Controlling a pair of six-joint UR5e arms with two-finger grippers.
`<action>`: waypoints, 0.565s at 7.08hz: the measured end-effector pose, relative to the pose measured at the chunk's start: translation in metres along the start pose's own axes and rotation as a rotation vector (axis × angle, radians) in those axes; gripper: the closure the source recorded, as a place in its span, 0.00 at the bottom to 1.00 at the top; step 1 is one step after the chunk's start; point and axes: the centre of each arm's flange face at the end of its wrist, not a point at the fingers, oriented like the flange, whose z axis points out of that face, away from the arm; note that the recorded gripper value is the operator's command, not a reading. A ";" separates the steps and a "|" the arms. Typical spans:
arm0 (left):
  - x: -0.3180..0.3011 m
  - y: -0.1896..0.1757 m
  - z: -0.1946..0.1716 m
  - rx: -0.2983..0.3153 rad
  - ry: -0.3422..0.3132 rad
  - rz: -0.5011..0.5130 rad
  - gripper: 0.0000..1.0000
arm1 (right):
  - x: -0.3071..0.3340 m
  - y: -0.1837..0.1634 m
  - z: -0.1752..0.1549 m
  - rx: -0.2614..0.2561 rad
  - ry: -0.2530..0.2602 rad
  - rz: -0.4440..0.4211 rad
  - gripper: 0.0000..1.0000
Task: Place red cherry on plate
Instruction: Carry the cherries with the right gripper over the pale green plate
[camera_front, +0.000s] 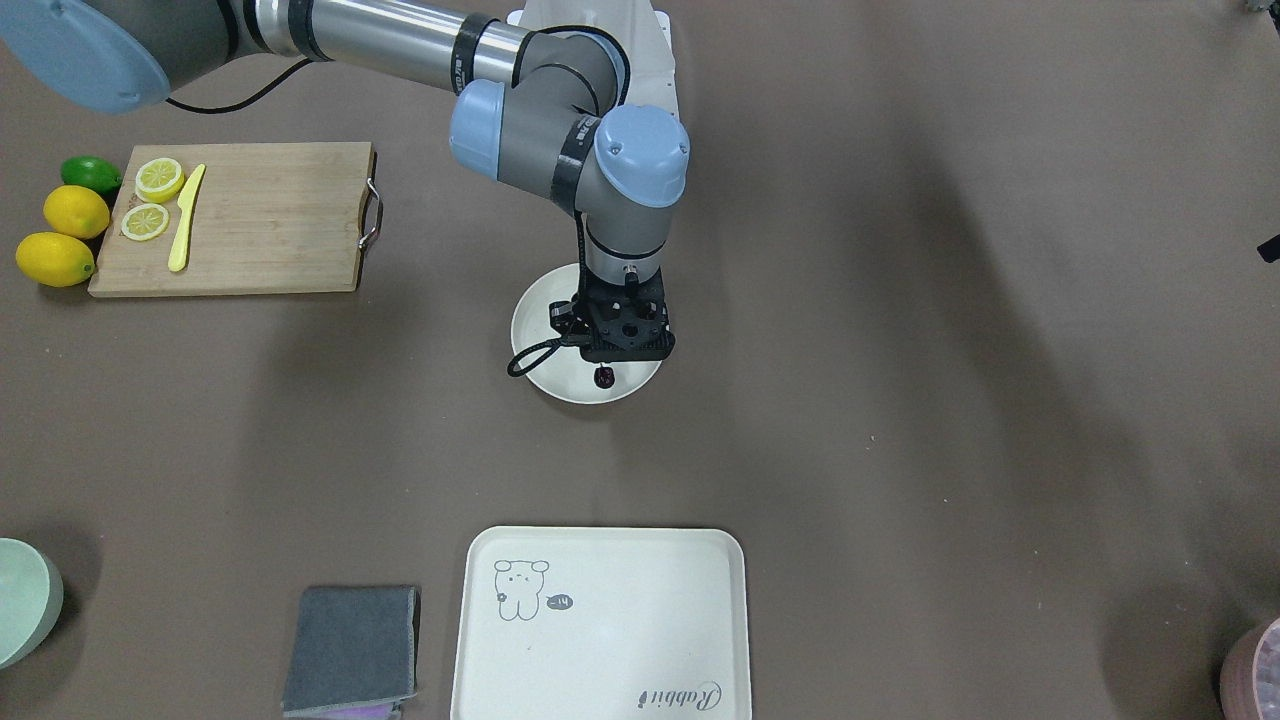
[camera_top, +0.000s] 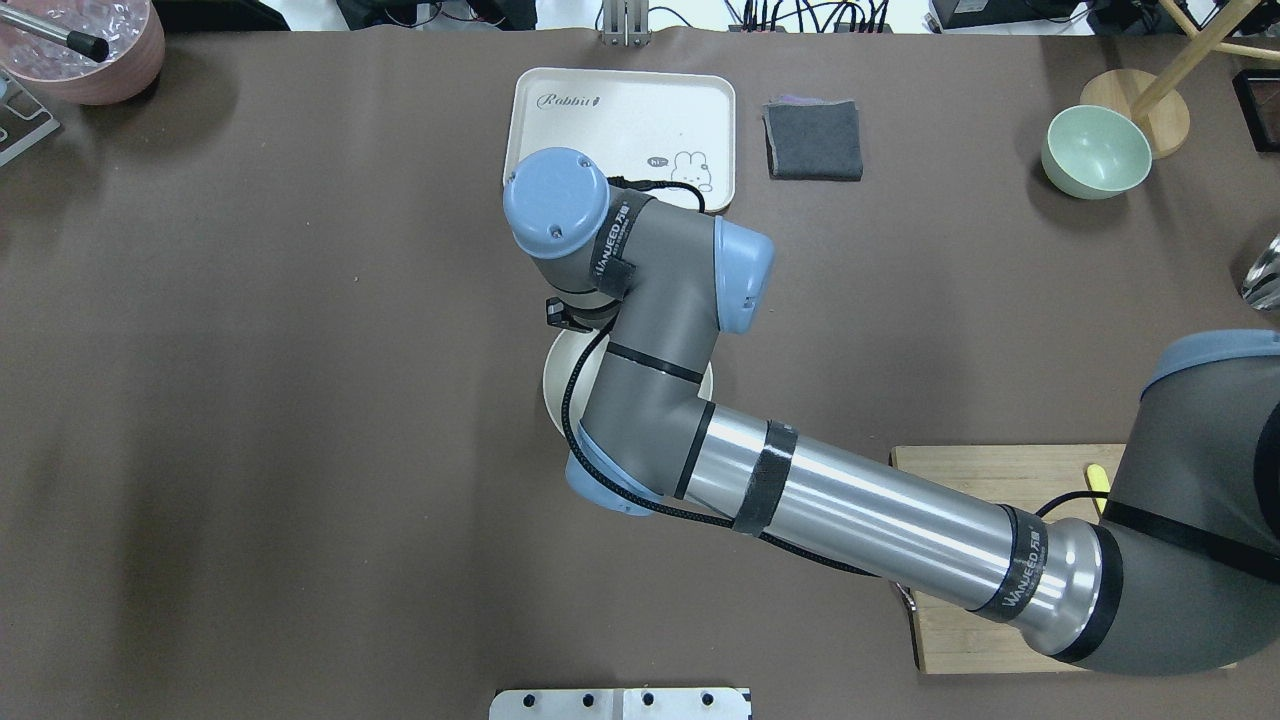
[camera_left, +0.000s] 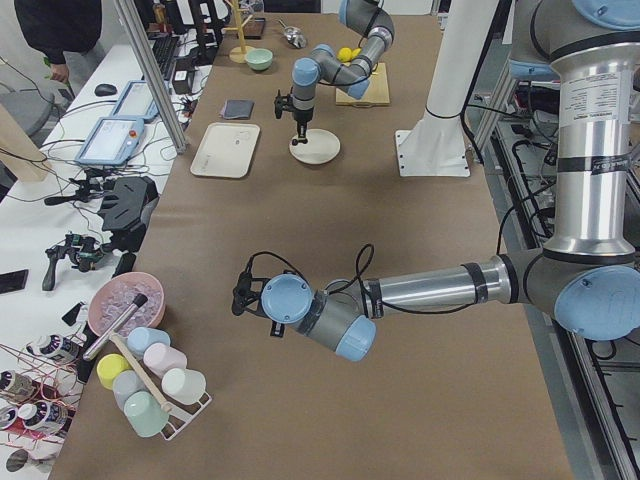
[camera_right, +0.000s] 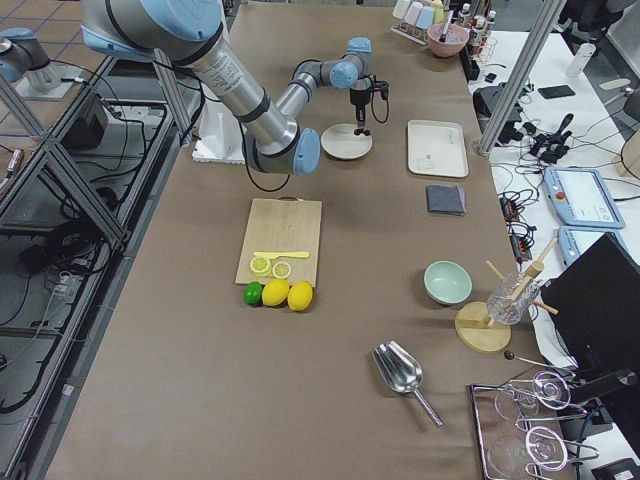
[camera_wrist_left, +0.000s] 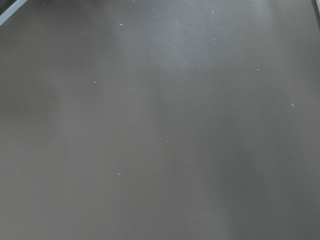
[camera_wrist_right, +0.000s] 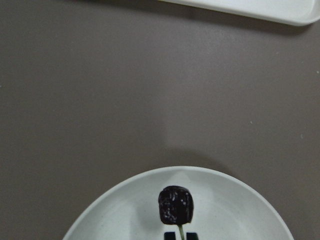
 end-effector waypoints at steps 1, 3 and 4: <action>-0.002 0.000 0.000 0.001 -0.002 -0.010 0.02 | 0.003 0.010 0.008 0.002 -0.003 -0.009 1.00; -0.002 -0.003 -0.002 0.003 -0.006 -0.022 0.02 | 0.018 0.031 -0.007 0.012 -0.039 -0.019 1.00; -0.003 -0.004 -0.003 0.005 -0.010 -0.024 0.02 | 0.026 0.042 -0.020 0.010 -0.043 -0.021 1.00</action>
